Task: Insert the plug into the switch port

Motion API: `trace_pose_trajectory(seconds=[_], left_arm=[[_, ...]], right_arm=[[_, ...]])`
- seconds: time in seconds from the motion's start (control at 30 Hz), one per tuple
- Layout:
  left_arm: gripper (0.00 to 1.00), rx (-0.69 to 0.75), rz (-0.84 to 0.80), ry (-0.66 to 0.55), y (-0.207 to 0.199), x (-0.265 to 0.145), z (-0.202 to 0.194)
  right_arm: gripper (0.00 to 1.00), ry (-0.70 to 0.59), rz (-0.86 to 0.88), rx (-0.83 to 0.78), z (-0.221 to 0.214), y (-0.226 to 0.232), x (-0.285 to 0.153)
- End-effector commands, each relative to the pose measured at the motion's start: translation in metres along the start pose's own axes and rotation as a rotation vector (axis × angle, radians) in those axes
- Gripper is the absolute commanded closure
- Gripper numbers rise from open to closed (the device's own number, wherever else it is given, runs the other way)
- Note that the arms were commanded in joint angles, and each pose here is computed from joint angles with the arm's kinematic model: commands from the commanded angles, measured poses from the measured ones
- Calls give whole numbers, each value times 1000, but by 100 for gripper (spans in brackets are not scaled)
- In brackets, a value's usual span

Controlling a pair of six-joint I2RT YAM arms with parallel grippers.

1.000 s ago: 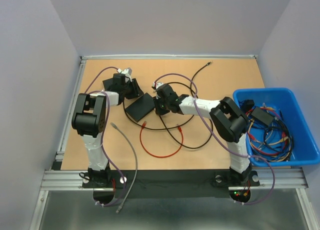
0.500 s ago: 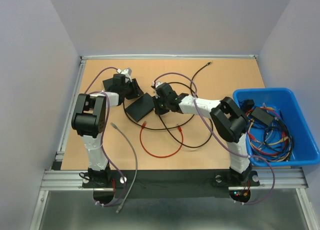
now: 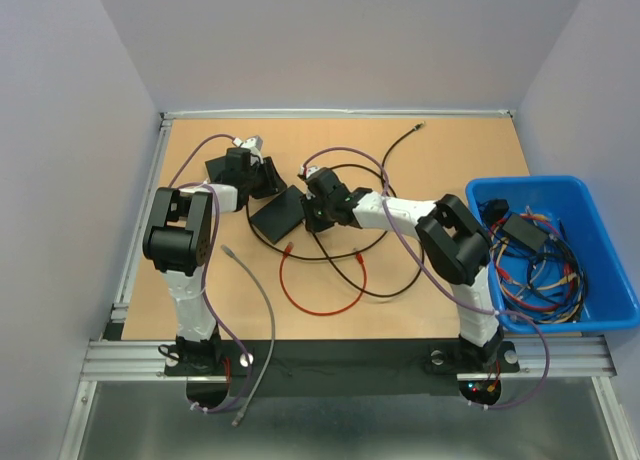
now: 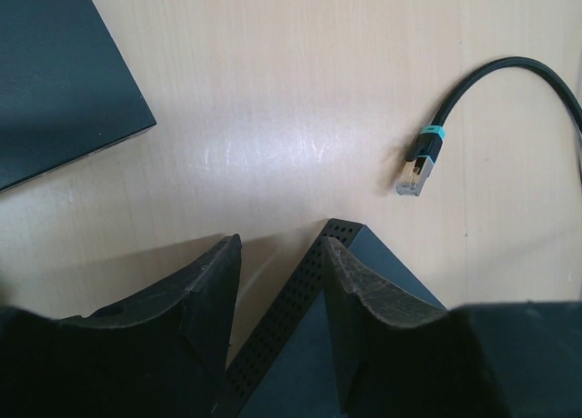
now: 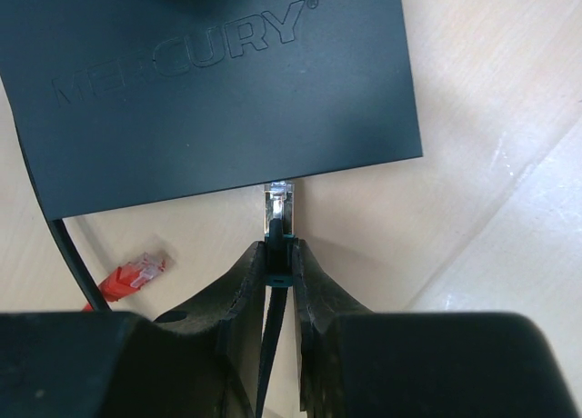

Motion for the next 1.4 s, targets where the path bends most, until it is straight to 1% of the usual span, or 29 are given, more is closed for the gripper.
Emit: trace_pose_trajectory(seconds=[0.0,0.27,0.63,0.97,1.23,1.37], left_arm=[[47,-4,30,28,2,-6,-5],[47,-4,33,38,2,-4,-5],[47,-3,33,45,3,-2,-5],[47,0,29,55,3,-1,-6],[48,19,6,117,2,6,-12],[50,20,-2,147,2,9,-14]], right_arm=[[98,-94,19,-4,27,9,-1],[98,-102,-85,-51,28,-6,2],[98,-130,-125,-77,41,-13,-3],[97,-127,-94,-83,45,-11,3],[98,-118,-88,-123,43,-13,13],[99,-143,-104,-150,50,-17,11]])
Point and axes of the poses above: each gripper's point midway between its finger pads, its own x axis out along the fingers, its own y axis along the line the jaws close on, z = x × y, the point moved 6 cm from there along -x, back along the fingers, and after that the axes turned 11 degrees about -x, right-handed, at the moved point
